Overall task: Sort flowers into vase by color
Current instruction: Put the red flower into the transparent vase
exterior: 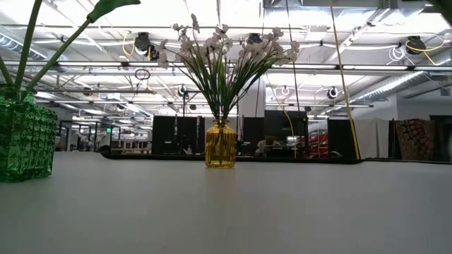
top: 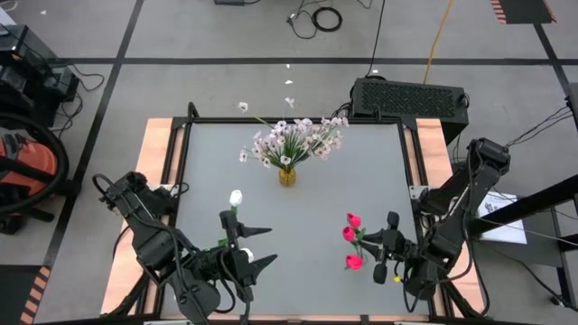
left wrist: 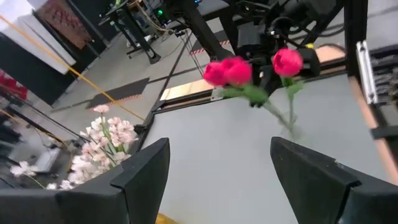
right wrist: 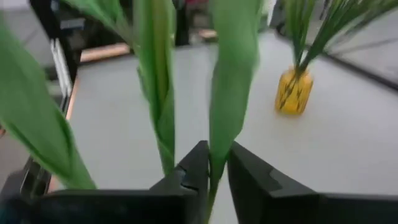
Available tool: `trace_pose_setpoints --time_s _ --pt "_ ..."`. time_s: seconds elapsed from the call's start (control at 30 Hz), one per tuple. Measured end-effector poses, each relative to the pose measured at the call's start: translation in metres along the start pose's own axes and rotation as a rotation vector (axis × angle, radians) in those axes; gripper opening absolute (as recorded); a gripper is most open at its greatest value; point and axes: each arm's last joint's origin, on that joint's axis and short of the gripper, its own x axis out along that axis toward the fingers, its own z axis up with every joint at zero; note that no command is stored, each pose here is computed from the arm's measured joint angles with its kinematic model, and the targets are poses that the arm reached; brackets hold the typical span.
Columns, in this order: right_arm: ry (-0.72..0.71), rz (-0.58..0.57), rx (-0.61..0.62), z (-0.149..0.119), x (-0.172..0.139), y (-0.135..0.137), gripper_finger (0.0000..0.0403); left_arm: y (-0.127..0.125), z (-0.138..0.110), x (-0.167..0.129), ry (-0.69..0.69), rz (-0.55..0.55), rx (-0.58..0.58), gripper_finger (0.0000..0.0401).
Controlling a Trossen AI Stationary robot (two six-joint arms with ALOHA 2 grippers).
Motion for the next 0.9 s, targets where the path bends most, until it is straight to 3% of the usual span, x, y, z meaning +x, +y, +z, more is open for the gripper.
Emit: trace_pose_setpoints --time_s 0.2,0.37,0.6,0.73,0.9 --pt "0.044 0.028 0.018 -0.001 -0.011 -0.006 0.0105 0.007 -0.004 0.018 0.027 0.079 0.06 0.0285" --pt "0.034 0.062 0.06 0.012 -0.02 -0.014 0.0154 0.021 -0.003 0.038 0.071 0.058 0.027 0.0274" --pt "-0.008 0.126 0.096 0.039 -0.032 -0.027 0.02 0.032 -0.004 0.052 0.093 0.084 0.017 0.0233" --pt "-0.047 0.174 0.095 0.059 -0.042 -0.039 0.0219 0.039 -0.003 0.056 0.102 0.098 0.071 0.0215" --pt "-0.118 0.276 0.077 0.088 -0.056 -0.053 0.0235 0.065 0.001 0.058 0.109 0.045 0.042 0.0182"
